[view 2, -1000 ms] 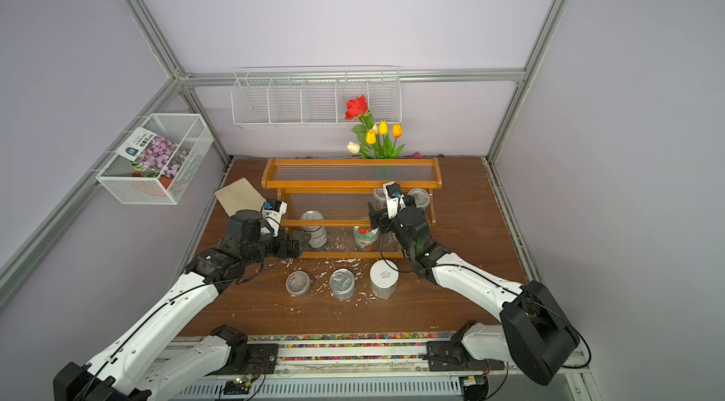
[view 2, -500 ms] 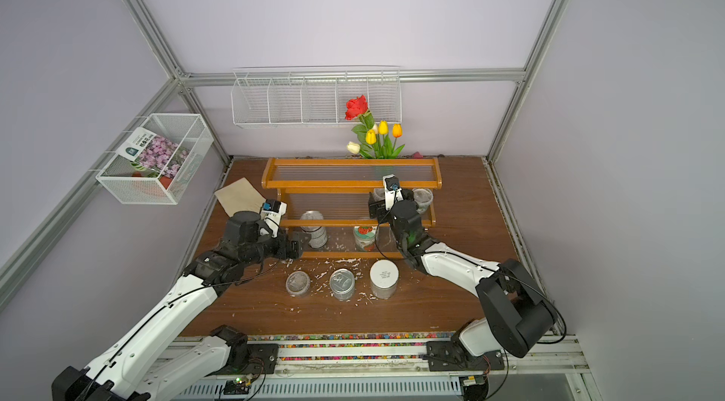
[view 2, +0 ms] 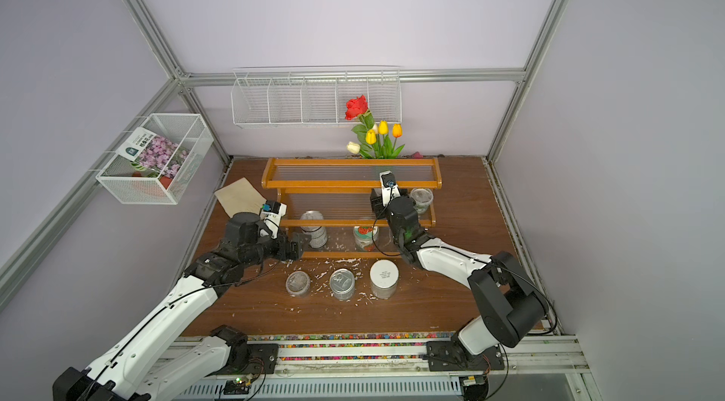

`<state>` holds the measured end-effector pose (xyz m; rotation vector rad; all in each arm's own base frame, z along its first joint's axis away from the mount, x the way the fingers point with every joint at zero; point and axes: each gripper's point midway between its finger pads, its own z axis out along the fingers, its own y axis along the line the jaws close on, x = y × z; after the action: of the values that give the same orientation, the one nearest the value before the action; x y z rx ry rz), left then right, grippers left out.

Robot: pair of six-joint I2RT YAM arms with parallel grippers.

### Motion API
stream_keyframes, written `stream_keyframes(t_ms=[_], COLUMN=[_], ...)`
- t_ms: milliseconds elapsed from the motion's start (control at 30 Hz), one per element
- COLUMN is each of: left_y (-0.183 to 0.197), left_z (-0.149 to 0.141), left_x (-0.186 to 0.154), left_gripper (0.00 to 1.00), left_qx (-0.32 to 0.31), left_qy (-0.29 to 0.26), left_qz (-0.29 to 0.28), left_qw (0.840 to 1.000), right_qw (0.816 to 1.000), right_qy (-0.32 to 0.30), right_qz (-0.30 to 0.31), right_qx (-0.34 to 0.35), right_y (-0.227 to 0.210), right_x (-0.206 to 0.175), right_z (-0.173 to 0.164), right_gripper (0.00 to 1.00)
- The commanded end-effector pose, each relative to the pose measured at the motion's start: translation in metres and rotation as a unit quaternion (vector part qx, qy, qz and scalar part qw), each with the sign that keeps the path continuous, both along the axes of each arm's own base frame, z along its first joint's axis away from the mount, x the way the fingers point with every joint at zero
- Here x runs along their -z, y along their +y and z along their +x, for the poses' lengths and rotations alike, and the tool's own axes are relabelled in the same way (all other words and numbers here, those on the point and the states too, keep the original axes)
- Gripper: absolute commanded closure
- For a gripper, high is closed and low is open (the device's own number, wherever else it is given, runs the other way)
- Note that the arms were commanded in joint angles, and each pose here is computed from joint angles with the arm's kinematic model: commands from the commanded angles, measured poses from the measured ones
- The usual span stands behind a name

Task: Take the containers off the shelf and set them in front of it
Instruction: 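Pick up a container from the shelf.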

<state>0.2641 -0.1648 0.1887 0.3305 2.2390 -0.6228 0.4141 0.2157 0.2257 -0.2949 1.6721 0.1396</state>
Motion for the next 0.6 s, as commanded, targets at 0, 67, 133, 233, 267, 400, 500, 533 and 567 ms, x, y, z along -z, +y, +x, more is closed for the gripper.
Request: stream_keyframes(t_ms=[0, 67, 133, 233, 267, 400, 500, 533, 567], left_y=[0.0, -0.001, -0.003, -0.005, -0.006, -0.009, -0.011, -0.011, -0.011], left_z=[-0.002, -0.001, -0.001, -0.001, -0.001, -0.002, -0.003, -0.004, -0.004], left_x=[0.0, 0.0, -0.003, -0.005, -0.006, -0.008, -0.008, -0.008, -0.008], left_gripper=[0.02, 0.02, 0.02, 0.02, 0.01, 0.02, 0.01, 0.02, 0.01], left_qx=[0.009, 0.011, 0.016, 0.021, 0.024, 0.031, 0.038, 0.04, 0.042], left_qy=[-0.007, -0.007, -0.009, -0.012, -0.013, -0.014, -0.014, -0.014, -0.016], left_qz=[-0.002, -0.004, -0.007, -0.013, -0.016, -0.023, -0.025, -0.025, -0.024], left_qw=[1.0, 1.0, 1.0, 1.0, 1.0, 0.999, 0.999, 0.999, 0.999], right_qw=[1.0, 1.0, 0.999, 0.998, 0.997, 0.994, 0.989, 0.988, 0.986], right_qy=[0.001, 0.001, 0.001, 0.001, 0.003, 0.021, 0.036, 0.041, 0.048], right_qz=[-0.01, -0.008, -0.006, -0.002, -0.001, 0.009, 0.008, 0.008, 0.008], right_qx=[-0.002, -0.018, -0.037, -0.07, -0.078, -0.109, -0.14, -0.149, -0.161], right_y=[-0.005, -0.002, 0.002, 0.01, 0.011, 0.012, 0.014, 0.014, 0.014], right_x=[0.002, 0.0, -0.003, -0.011, -0.013, -0.011, -0.007, -0.006, -0.004], right_z=[-0.004, -0.011, -0.018, -0.033, -0.039, -0.062, -0.082, -0.089, -0.096], right_gripper=[0.37, 0.39, 0.4, 0.4, 0.4, 0.41, 0.41, 0.41, 0.41])
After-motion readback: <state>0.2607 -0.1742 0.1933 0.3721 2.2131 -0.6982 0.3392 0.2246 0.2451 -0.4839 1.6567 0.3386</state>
